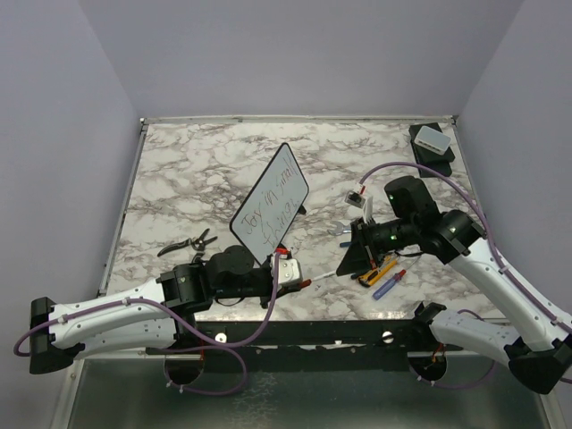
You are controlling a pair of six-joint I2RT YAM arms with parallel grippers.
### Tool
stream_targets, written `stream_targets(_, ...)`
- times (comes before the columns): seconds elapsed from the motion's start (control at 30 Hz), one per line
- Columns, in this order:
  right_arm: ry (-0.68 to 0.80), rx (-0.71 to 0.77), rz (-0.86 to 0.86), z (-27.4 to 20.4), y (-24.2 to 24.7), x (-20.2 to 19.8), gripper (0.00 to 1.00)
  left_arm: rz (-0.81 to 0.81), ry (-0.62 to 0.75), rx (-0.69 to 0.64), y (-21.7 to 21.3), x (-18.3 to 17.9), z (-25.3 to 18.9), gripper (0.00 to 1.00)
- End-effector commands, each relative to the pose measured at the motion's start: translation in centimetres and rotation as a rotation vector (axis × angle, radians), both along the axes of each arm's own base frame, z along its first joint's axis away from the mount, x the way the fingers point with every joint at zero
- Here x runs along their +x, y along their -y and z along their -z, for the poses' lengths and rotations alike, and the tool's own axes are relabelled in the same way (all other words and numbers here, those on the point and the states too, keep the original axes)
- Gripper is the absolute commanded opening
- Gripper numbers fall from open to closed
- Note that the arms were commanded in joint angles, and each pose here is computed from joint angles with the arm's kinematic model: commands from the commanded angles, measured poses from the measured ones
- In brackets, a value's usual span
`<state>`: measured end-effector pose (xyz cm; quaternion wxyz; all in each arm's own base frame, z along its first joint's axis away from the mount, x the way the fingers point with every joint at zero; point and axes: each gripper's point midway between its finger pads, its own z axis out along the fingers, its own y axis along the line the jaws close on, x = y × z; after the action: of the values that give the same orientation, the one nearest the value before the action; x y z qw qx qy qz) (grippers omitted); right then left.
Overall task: Write a sentence on the whiteboard
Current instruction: Close the whiteboard marker at the center of the board.
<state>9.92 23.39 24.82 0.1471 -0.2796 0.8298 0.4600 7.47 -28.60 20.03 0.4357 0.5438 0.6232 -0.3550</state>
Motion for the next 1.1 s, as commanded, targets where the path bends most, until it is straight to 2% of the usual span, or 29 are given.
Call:
stream_targets(0.0,-0.011,0.026,-0.040,0.0,-0.3,-0.4,0.01,0.040,0.009,-0.017,0.4,-0.6,-0.4,0.00)
stream_targets(0.77,-0.071,0.025,-0.077,1.9,-1.0,-0.4,0.01,0.035,0.066,-0.042,1.1,0.2,-2.0,0.00)
stream_targets(1.07,-0.102,0.080,-0.096,2.4,-2.0,-0.3,0.01,-0.015,0.069,-0.068,2.1,1.2,-2.8,0.00)
